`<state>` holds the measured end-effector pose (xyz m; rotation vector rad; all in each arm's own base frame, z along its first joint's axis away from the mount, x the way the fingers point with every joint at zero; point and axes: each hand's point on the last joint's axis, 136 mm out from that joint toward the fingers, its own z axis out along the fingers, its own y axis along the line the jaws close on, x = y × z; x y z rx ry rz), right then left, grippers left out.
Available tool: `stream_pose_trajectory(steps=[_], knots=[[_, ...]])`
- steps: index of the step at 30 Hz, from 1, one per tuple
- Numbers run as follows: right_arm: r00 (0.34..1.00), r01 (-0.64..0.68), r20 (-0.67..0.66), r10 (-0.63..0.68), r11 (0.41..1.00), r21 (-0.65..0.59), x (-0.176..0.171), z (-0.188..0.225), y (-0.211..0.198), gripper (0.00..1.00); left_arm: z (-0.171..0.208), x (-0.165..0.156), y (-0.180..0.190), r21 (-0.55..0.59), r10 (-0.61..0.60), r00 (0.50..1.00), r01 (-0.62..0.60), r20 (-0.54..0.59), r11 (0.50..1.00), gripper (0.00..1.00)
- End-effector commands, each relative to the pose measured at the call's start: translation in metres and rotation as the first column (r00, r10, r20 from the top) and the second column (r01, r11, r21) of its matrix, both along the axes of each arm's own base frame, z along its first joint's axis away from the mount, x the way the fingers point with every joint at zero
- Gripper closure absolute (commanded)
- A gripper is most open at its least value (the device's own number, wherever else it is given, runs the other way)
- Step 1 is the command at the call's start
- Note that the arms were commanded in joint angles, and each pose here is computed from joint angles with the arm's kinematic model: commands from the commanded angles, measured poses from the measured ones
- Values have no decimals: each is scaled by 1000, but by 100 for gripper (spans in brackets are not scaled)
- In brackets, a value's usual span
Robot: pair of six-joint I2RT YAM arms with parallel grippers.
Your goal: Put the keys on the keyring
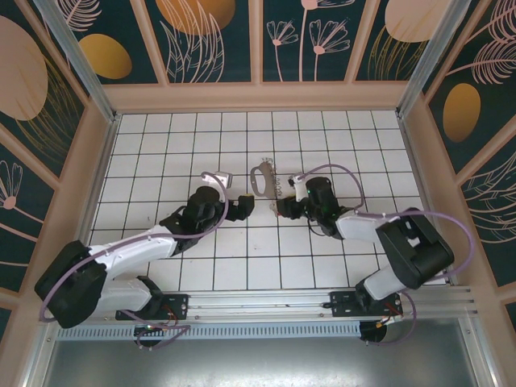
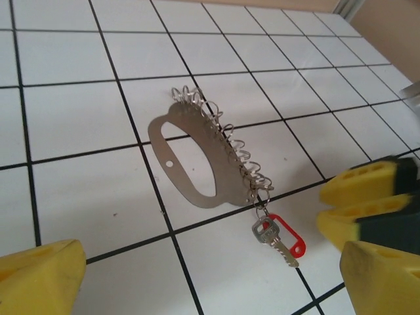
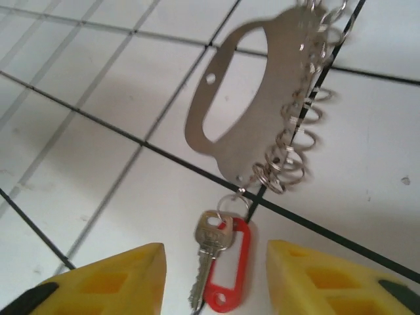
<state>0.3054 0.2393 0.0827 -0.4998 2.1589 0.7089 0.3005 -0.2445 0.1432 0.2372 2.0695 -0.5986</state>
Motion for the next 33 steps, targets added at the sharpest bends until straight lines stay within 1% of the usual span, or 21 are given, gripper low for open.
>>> stream_pose_trajectory(steps=[1,2,3,4,6,9,11,12,14,16,17,18,20,22,25,26,27,28,29,32,33], knots=[[987,43,156,-46,999,23,6,41,-9,29,32,22,4,-136,12,999,-6,40,991,1],[980,64,190,-66,998,15,8,48,-15,10,34,29,19,-173,41,999,-35,35,984,1],[973,89,216,-88,996,4,9,54,-21,1,36,35,32,-204,71,997,-63,30,977,1],[963,127,242,-120,992,-10,12,60,-30,1,39,41,49,-226,112,993,-102,32,969,2],[939,205,286,-191,979,-20,22,71,-52,1,43,52,80,-207,211,977,-199,40,958,2],[881,310,367,-299,950,29,34,91,-88,1,50,60,131,-127,429,899,-417,85,900,2],[812,370,441,-381,922,116,36,107,-117,1,55,56,167,-129,565,815,-551,128,824,2],[777,390,472,-417,907,160,36,114,-130,1,58,54,179,-144,596,789,-579,147,802,1],[722,425,509,-469,881,209,38,118,-154,1,59,48,209,-161,677,708,-658,202,736,2],[725,471,491,-483,868,158,48,107,-169,1,62,44,232,-131,730,631,-726,263,675,1],[736,499,473,-484,861,104,57,98,-175,1,63,42,245,-93,758,582,-772,295,629,1],[746,522,454,-488,851,56,63,89,-181,1,61,41,256,-54,782,538,-813,315,580,2],[751,556,433,-499,831,-6,74,74,-192,1,55,38,283,30,824,435,-889,362,457,2],[732,570,457,-506,821,-4,75,69,-202,1,44,39,299,73,839,389,-917,381,392,2],[698,584,502,-512,812,16,71,64,-214,1,29,50,305,79,835,386,-919,393,387,2],[685,595,511,-519,803,17,70,61,-220,1,27,54,302,64,818,399,-909,415,411,1],[678,599,514,-525,800,28,69,58,-223,1,24,60,295,101,773,455,-882,441,461,1],[672,604,504,-543,795,52,70,58,-228,1,21,64,290,120,738,484,-863,470,490,1],[683,591,489,-542,804,64,71,58,-229,1,17,64,286,113,713,502,-847,490,519,1],[674,577,482,-560,806,130,69,51,-235,1,11,63,273,87,636,566,-779,525,621,1],[675,577,474,-565,805,138,69,44,-237,1,8,67,273,93,631,593,-761,500,642,1]])
